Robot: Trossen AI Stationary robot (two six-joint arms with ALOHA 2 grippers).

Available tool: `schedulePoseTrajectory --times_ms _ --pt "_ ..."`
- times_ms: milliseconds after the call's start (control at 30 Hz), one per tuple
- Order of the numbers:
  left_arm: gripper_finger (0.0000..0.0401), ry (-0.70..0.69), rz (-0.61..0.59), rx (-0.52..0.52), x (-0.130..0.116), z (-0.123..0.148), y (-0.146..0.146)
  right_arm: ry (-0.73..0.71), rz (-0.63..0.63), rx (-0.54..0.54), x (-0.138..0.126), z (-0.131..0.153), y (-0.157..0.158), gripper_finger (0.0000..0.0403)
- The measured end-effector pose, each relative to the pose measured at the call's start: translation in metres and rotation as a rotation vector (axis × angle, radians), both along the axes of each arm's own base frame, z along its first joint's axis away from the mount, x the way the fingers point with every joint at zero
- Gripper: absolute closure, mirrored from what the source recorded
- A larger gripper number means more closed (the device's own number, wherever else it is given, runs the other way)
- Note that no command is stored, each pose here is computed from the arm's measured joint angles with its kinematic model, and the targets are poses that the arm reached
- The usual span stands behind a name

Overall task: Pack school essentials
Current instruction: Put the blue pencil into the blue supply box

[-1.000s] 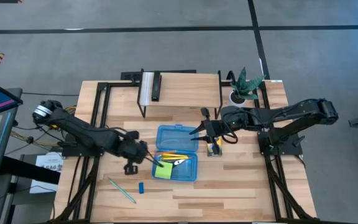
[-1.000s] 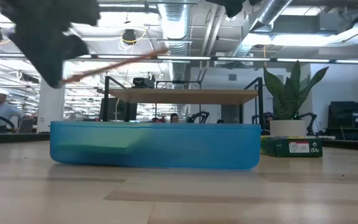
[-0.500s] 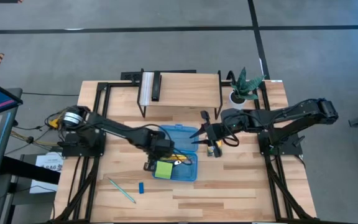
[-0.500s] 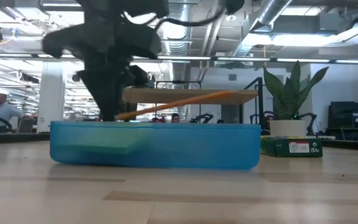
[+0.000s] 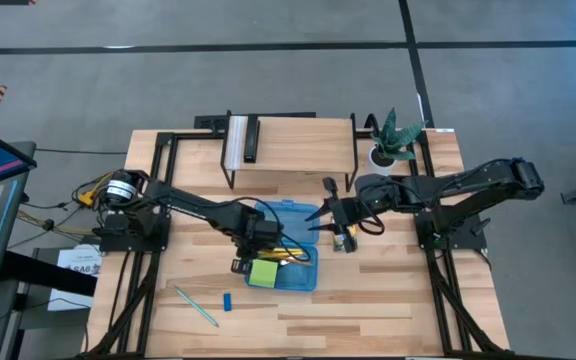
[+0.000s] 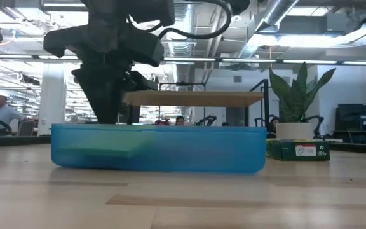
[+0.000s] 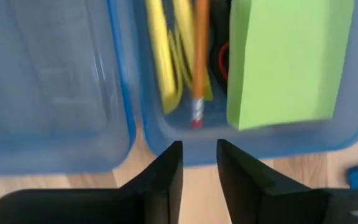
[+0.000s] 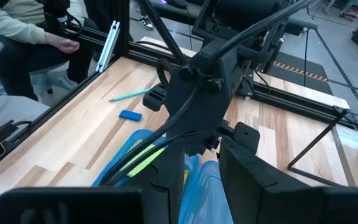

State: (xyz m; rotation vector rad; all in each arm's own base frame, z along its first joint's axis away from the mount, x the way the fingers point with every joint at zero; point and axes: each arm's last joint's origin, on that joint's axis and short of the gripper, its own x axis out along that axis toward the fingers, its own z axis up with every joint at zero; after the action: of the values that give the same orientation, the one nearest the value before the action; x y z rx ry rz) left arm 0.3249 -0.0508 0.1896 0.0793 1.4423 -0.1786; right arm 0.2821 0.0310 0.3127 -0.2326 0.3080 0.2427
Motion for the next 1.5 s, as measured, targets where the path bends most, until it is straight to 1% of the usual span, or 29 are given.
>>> schedulePoseTrajectory --times_ms 133,200,267,400,533,600,667,767,833,933,1033,1200,1300,1367,1500 --pt "0.0305 0.062 0.026 0.008 -0.011 0.006 -0.002 0.003 0.000 0.000 0.000 0.000 0.000 0.0283" --pt "0.0304 0.099 0.039 0.016 -0.021 0.015 -0.007 0.004 0.000 0.000 0.000 0.000 0.000 0.0283" --pt "0.0305 0.090 0.041 0.030 -0.033 0.024 -0.015 0.006 0.000 0.000 0.000 -0.001 0.000 0.0283" --pt "0.0311 0.070 0.076 0.006 -0.068 0.034 -0.030 0.017 0.000 -0.001 -0.001 -0.002 0.000 0.0283" --pt "0.0312 0.077 0.155 -0.039 -0.108 0.037 -0.043 0.021 -0.001 0.001 -0.001 -0.002 0.000 0.0283" --pt "0.0313 0.094 0.176 -0.065 -0.128 0.035 -0.049 0.019 -0.001 0.001 -0.001 -0.002 0.000 0.0283" --pt "0.0313 0.110 0.157 -0.073 -0.145 0.032 -0.057 0.012 -0.001 0.002 0.000 -0.001 0.000 0.0283" --pt "0.0309 0.129 0.069 -0.074 -0.165 0.020 -0.069 -0.004 -0.001 0.003 0.000 0.000 0.000 0.0283" --pt "0.0302 0.143 0.047 -0.083 -0.174 0.011 -0.077 -0.008 -0.001 0.003 0.000 0.001 0.000 0.0283" --pt "0.0287 0.189 0.045 -0.081 -0.182 -0.002 -0.086 -0.005 -0.001 0.003 0.000 0.001 0.000 0.0283" --pt "0.0273 0.199 0.036 -0.065 -0.189 -0.008 -0.093 -0.005 -0.001 0.003 0.000 0.001 0.000 0.0283" --pt "0.0258 0.184 0.027 -0.082 -0.195 -0.015 -0.105 0.003 -0.001 0.003 0.000 0.000 0.000 0.0283" --pt "0.0255 0.180 -0.016 -0.066 -0.200 -0.020 -0.112 0.001 0.000 0.002 0.000 0.000 0.000 0.0283" --pt "0.0254 0.175 -0.042 -0.036 -0.202 -0.024 -0.116 0.002 0.000 0.002 0.000 0.000 0.000 0.0283" --pt "0.0254 0.208 -0.070 0.024 -0.204 -0.036 -0.121 0.002 0.000 0.002 0.000 0.000 0.000 0.0283"
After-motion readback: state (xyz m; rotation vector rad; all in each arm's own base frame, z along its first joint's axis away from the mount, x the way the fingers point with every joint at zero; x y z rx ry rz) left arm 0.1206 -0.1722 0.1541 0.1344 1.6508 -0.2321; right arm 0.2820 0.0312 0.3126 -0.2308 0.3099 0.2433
